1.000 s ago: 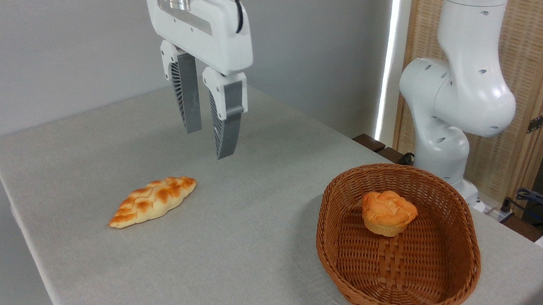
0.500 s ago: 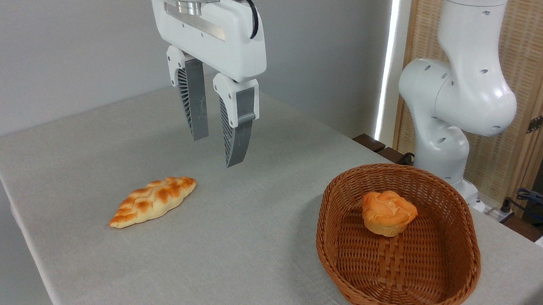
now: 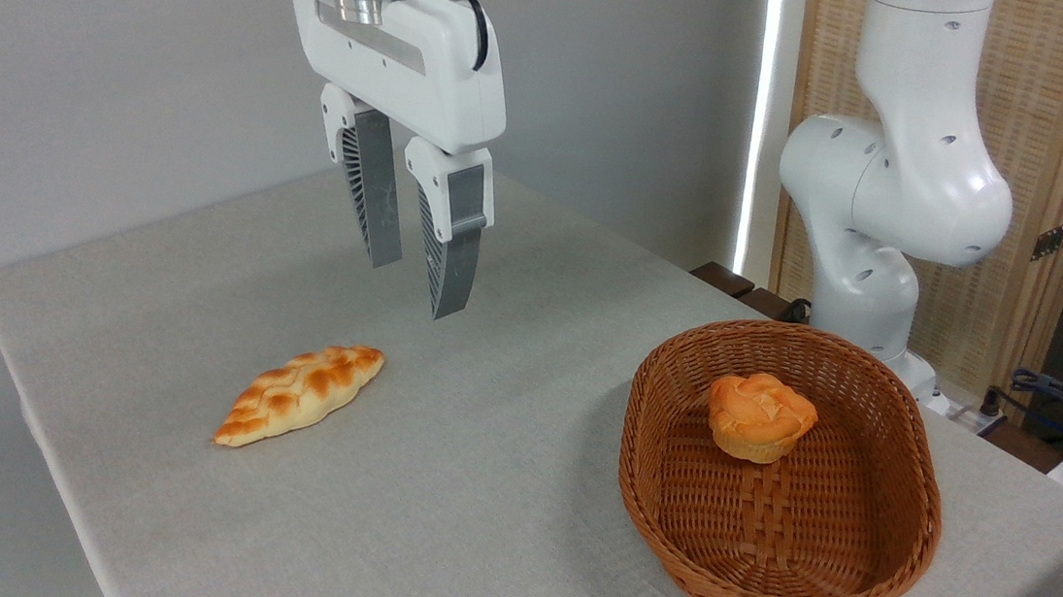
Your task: Put bread into the basket
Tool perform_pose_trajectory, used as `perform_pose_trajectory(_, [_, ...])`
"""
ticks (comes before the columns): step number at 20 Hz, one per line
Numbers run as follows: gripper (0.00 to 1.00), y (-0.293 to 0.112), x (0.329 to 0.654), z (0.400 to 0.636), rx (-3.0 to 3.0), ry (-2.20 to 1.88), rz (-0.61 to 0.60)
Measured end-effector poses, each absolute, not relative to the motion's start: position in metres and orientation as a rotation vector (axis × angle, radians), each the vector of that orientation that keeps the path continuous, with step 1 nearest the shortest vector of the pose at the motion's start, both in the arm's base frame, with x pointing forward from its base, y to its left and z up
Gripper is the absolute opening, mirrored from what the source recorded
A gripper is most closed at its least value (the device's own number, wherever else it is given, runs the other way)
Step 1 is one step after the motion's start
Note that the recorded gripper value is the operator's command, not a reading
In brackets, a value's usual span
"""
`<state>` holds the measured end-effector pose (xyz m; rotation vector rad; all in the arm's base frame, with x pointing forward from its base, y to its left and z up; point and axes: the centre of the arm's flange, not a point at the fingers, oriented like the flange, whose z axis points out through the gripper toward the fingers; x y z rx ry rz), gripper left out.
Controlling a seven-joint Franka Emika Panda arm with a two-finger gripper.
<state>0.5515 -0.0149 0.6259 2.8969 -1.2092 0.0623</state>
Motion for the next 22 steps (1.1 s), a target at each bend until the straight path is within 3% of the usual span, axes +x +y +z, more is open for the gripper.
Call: perform_pose_trajectory(22, [1.00, -0.0102, 0.5501, 0.6241, 2.897, -1.195, 0.040])
